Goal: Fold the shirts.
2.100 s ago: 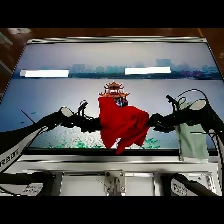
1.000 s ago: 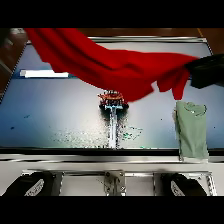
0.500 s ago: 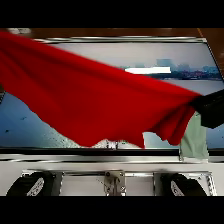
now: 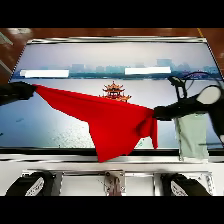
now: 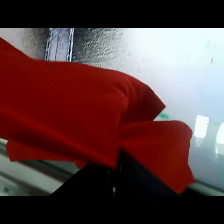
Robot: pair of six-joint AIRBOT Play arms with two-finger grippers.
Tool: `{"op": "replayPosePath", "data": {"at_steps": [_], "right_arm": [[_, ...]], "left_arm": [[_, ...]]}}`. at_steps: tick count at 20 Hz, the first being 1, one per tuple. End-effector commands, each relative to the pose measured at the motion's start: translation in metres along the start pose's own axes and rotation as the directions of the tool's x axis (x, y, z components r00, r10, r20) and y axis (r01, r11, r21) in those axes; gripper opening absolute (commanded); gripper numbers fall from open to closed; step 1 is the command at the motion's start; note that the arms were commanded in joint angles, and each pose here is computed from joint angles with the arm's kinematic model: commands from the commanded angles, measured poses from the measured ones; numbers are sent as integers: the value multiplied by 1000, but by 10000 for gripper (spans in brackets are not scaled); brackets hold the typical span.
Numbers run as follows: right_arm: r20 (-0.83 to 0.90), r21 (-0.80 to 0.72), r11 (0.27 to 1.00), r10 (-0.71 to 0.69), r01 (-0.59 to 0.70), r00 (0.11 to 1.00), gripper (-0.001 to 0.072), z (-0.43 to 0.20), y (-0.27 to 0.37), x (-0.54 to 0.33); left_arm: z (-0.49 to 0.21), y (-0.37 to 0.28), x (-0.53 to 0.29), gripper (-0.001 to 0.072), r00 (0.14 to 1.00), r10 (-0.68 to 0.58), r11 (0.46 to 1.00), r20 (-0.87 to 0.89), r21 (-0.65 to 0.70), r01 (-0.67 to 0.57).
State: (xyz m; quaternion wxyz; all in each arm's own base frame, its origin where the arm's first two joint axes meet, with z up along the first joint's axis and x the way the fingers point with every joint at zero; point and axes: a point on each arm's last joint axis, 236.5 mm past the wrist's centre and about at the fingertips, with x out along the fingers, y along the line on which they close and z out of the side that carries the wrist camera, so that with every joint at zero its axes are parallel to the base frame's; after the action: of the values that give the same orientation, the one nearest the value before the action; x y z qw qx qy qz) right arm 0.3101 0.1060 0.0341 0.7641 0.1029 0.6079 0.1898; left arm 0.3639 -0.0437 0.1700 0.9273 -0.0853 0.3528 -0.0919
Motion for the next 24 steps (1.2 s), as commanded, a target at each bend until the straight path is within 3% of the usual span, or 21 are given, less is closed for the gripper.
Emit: {"op": "replayPosePath", "data": {"at_steps": [1, 7, 8, 9, 10, 11, 12, 15, 17, 21, 23, 24], "right_arm": [[93, 165, 985, 44, -59, 995, 68, 42, -23, 71], [47, 334, 931, 142, -150, 989, 96, 42, -27, 128], [40, 330, 931, 150, -155, 988, 206, 42, -26, 126], [27, 313, 935, 167, -167, 986, 412, 42, -23, 119], [-6, 270, 944, 200, -191, 980, 553, 39, -19, 107], [-58, 217, 952, 235, -217, 970, 569, 33, -15, 91], [-115, 171, 958, 250, -229, 961, 569, 24, -15, 71], [-267, 109, 992, 91, -64, 959, 569, -18, -66, 14], [-289, 174, 983, -11, 64, 957, 569, -42, -105, -9], [-201, 375, 923, 168, -83, 965, 596, -74, -99, 7], [-203, 403, 906, 224, -127, 953, 596, -88, -90, 23], [-204, 409, 904, 226, -127, 953, 596, -91, -89, 29]], "left_arm": [[-39, 18, 64, 44, 992, -8, 992, -122, -129, -8], [-88, 12, 158, 48, 954, -116, 947, -275, -321, 23], [-92, 18, 164, 98, 951, -111, 944, -287, -329, 11], [-90, 25, 165, 199, 952, -104, 940, -288, -341, 0], [-84, 34, 162, 396, 955, -96, 936, -279, -352, -9], [-76, 42, 155, 560, 956, -94, 931, -276, -364, -14], [-72, 49, 145, 599, 950, -102, 926, -294, -376, -17], [-87, 64, 109, 597, 895, -152, 910, -420, -412, -39], [-123, 56, 90, 596, 816, -219, 914, -535, -406, -21], [-187, 14, 91, 604, 745, -324, 890, -583, -454, 32], [-215, -9, 102, 711, 720, -364, 871, -591, -490, 38], [-225, -17, 108, 711, 719, -368, 868, -589, -494, 40]]}}
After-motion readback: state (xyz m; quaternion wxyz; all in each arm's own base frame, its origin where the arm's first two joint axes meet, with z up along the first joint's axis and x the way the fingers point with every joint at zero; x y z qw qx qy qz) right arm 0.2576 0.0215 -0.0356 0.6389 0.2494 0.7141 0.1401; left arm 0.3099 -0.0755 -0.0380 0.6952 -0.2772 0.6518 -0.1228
